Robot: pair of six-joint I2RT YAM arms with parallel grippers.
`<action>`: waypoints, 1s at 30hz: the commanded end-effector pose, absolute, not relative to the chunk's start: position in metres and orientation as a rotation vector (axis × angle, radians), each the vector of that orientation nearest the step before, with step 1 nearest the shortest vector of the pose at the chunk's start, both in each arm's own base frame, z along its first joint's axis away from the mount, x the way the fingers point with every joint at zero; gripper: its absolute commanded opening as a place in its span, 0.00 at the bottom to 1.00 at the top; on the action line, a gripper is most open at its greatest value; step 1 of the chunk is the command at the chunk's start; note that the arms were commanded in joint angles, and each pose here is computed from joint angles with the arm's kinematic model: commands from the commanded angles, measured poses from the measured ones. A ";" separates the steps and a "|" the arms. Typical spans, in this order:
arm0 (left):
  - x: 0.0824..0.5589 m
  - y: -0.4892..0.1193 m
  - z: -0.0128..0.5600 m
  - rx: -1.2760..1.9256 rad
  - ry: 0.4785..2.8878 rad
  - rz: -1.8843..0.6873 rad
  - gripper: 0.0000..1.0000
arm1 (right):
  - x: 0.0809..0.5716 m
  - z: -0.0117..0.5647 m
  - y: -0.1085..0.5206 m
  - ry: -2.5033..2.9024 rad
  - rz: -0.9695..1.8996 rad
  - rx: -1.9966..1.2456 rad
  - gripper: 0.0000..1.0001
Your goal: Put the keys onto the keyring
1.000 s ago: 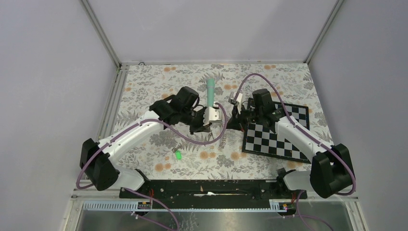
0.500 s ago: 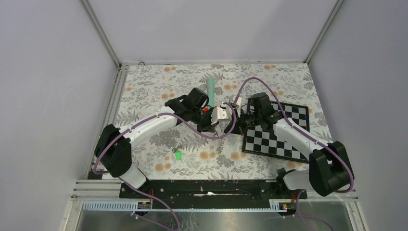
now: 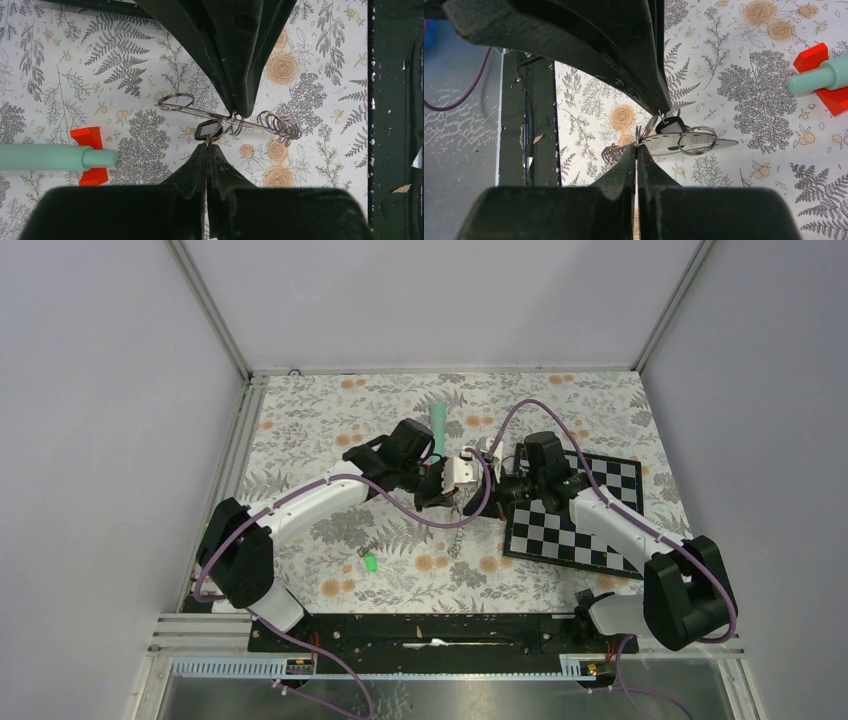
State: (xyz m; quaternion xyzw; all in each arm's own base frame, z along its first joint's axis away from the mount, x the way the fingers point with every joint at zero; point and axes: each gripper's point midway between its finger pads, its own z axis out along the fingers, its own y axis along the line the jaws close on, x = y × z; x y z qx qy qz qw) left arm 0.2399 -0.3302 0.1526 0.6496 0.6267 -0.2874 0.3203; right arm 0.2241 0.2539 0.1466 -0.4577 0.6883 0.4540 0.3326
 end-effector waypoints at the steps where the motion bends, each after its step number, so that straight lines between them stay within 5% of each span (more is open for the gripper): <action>1: 0.242 -0.342 0.175 1.677 1.561 -0.785 0.00 | 0.222 0.163 0.259 1.715 1.208 -1.213 0.00; 30: 0.260 -0.306 0.168 1.665 1.598 -0.544 0.00 | 0.225 0.168 0.252 1.727 1.208 -1.157 0.00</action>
